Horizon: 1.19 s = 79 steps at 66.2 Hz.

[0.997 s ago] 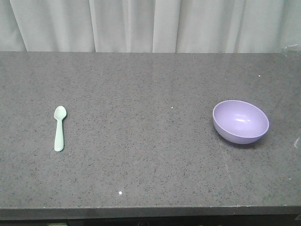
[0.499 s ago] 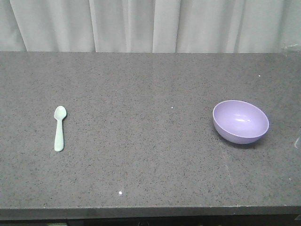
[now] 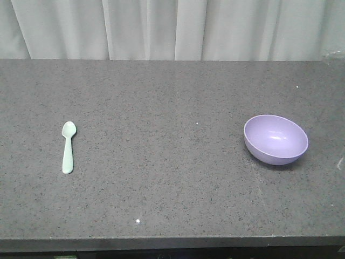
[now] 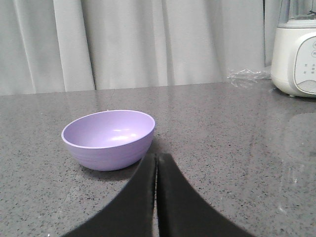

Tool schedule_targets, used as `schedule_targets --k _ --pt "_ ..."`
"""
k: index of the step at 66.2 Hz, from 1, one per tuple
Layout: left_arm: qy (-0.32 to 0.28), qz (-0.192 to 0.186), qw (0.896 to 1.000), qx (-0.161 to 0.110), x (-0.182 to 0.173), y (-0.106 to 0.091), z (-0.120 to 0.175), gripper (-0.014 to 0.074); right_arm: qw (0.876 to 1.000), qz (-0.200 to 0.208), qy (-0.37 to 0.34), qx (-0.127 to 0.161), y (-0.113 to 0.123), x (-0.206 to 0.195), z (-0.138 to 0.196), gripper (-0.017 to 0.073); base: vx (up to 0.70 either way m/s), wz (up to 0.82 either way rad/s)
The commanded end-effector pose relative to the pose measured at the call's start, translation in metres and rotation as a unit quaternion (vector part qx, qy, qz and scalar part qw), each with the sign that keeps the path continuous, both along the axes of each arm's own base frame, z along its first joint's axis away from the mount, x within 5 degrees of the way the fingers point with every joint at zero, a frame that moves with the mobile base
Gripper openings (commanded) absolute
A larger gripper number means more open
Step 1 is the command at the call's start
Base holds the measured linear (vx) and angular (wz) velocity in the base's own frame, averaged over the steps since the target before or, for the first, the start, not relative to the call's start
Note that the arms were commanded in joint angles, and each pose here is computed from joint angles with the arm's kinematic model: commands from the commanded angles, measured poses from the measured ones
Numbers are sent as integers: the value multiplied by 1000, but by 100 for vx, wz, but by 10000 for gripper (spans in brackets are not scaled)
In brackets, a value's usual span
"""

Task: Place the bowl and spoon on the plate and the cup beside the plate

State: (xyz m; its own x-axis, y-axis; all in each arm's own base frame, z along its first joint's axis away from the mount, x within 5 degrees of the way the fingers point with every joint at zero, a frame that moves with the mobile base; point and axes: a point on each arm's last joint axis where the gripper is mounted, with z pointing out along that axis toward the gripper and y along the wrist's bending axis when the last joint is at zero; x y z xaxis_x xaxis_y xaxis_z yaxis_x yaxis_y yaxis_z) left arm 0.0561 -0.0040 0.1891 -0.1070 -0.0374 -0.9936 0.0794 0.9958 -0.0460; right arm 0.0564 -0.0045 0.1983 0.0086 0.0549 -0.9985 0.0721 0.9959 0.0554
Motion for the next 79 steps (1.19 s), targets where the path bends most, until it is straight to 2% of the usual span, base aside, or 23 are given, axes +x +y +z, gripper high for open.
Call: schedule_targets --k 1,55,59,64,69,72,77,79 --pt "-33 -3 999 -10 1 -1 8 -6 999 3 -38 -6 1 -1 6 -3 0 0" --pt "-43 -4 999 -12 1 -1 10 -6 999 5 -46 -6 1 -1 7 -3 0 0" --pt "-61 -6 998 -13 1 -1 13 -6 997 9 -71 7 2 -1 11 -3 0 0" --pt "-108 -13 994 -20 0 -2 23 -6 991 16 -113 70 2 -2 19 -3 0 0" --pt "-150 -20 987 -58 -2 -3 32 -6 982 21 -139 127 1 -4 23 -3 0 0" --pt "-182 -27 977 -105 -4 -3 40 -6 976 22 -150 154 0 -4 25 -3 0 0" --pt "-234 -46 954 -184 -8 -3 51 -6 970 24 -160 181 -1 -4 26 -3 0 0" --pt "-252 -54 944 -206 -9 -3 54 -6 968 25 -163 187 -1 -5 26 -3 0 0"
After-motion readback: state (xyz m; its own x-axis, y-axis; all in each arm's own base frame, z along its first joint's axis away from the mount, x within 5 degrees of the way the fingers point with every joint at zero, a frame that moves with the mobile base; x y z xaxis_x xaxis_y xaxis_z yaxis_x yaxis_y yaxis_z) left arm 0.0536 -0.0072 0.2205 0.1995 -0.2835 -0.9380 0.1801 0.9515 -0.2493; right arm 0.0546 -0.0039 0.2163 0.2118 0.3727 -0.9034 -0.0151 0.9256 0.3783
